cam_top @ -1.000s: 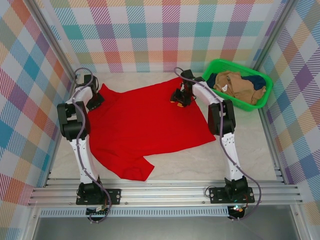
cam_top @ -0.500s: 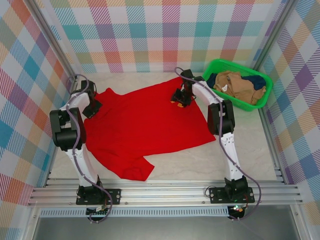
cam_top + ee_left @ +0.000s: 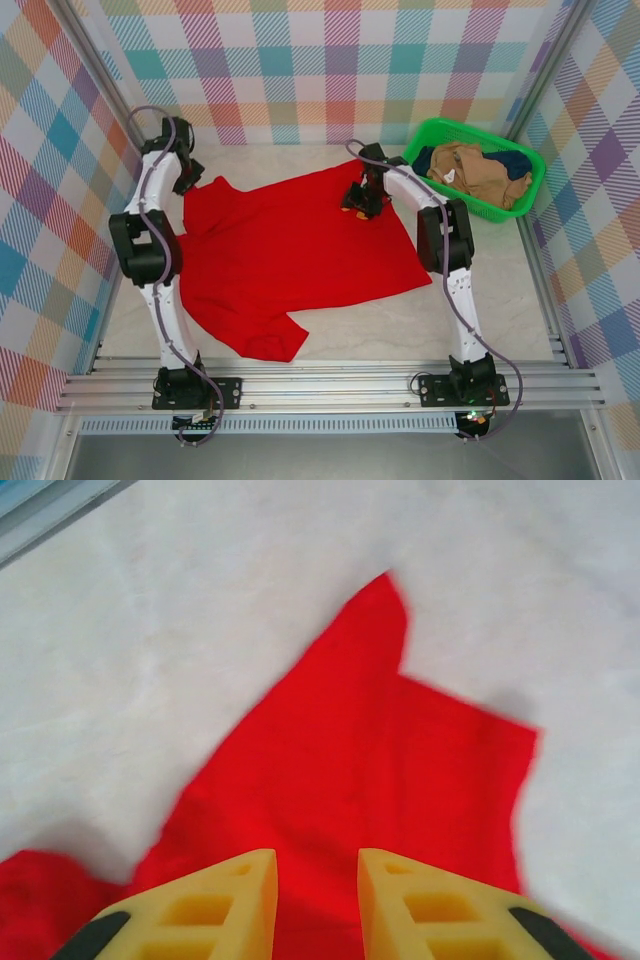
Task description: Fold and stack the t-shirts
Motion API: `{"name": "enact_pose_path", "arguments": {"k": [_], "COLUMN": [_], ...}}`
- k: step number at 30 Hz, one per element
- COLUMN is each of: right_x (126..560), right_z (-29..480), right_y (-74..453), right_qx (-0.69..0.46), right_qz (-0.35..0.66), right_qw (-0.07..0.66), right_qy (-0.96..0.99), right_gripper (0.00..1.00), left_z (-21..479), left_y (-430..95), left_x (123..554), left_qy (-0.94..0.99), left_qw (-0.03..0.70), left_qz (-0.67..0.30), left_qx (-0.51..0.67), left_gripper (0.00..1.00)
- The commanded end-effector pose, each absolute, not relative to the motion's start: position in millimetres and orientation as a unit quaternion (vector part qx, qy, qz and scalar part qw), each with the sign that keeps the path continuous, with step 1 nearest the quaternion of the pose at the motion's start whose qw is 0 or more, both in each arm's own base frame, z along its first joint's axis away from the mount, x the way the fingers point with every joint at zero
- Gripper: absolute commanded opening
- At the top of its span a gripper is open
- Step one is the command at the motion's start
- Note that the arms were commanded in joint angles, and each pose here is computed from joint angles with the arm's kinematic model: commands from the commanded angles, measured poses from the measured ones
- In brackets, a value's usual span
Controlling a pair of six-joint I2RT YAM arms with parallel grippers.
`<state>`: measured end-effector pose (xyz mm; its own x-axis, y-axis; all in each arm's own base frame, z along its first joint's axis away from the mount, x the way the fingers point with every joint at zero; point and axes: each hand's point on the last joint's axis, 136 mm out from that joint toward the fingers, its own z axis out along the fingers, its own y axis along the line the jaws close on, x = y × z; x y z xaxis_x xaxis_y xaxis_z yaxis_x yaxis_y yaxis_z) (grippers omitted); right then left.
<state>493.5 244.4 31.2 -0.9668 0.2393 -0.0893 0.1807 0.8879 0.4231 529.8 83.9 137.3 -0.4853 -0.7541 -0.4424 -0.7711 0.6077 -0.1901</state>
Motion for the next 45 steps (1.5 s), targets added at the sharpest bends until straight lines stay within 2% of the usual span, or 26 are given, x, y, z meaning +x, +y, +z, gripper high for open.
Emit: {"name": "enact_pose_path", "arguments": {"k": [1,5,11,21,29,32,37,40,45], "right_x": [496,501,498,484,452,450,458,468,474], "right_z": [48,49,50,103,125,128,123,115,105], "right_y": [244,246,242,222,216,214,205,200,195], "right_qx": [0.092,0.085,0.091,0.111,0.127,0.128,0.157,0.168,0.178], "right_qz": [0.208,0.215,0.212,0.213,0.242,0.245,0.263,0.261,0.252], "right_qw": [0.096,0.102,0.099,0.155,0.159,0.164,0.166,0.172,0.166], "right_qy": [0.969,0.968,0.968,0.958,0.949,0.947,0.937,0.935,0.937], "right_gripper": [0.47,0.47,0.47,0.48,0.48,0.48,0.48,0.49,0.47], "left_z": [81,50,21,-1,25,52,139,175,180], "left_y": [61,49,32,7,-19,-27,-21,7,41], "left_x": [521,534,557,634,712,725,716,682,605], "left_qy": [0.879,0.878,0.880,0.877,0.803,0.787,0.794,0.809,0.826], "left_qw": [0.146,0.123,0.124,0.200,0.303,0.328,0.377,0.373,0.300], "left_qz": [0.017,-0.001,-0.040,-0.139,-0.298,-0.338,-0.315,-0.231,-0.166], "left_qx": [-0.454,-0.463,-0.456,-0.415,-0.418,-0.398,-0.358,-0.390,-0.447], "left_gripper": [0.21,0.15,0.15,0.19,0.24,0.32,0.56,0.57,0.51]}}
